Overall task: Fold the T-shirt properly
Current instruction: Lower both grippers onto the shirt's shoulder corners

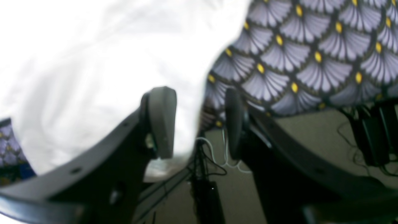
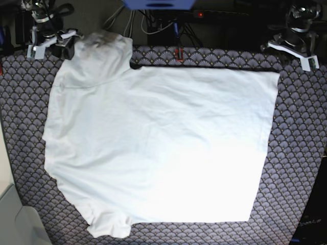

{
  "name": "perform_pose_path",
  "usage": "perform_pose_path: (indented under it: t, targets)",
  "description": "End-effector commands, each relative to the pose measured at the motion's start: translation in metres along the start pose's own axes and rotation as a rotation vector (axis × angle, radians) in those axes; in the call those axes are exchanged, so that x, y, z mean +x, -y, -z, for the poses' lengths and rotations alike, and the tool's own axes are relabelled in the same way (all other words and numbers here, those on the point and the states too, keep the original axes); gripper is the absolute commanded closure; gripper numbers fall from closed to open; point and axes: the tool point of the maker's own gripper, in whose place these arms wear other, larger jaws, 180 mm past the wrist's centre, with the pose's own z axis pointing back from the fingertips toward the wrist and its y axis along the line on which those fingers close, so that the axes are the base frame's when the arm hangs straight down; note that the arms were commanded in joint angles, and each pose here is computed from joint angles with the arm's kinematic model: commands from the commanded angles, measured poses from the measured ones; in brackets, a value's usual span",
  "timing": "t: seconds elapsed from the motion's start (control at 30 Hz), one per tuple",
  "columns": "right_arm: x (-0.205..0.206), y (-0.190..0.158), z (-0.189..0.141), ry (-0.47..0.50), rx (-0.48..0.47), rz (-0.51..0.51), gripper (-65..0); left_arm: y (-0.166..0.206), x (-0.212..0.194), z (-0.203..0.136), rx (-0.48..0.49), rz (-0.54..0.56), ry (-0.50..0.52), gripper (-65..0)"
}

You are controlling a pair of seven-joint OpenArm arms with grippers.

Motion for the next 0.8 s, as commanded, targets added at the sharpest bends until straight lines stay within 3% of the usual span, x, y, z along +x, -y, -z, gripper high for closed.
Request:
perform_pose_path:
  t: [0.0,0.23,0.57,0.77]
  targets:
    - [0.008,-0.006,0.001,0.031,0.040,-0.002,-27.3,0.000,0.011,-0.002,-0.003,0.011,0.035,-0.5]
    - [-0.009,-0.003,0.007,-0.012,0.070,0.001,-27.3,0.006,0.007,-0.001,-0.004,-0.025,0.038,-0.5]
    - [-0.028,-0.026,0.008,-0.053,0.122,0.019,-26.5,0.005,0.009,0.011,0.002,-0.056,0.045,-0.3]
    - [-0.027,-0.023,0.014,-0.052,0.115,0.014,-11.9,-0.002,-0.005,0.027,0.021,-0.089,0.007,-0.4]
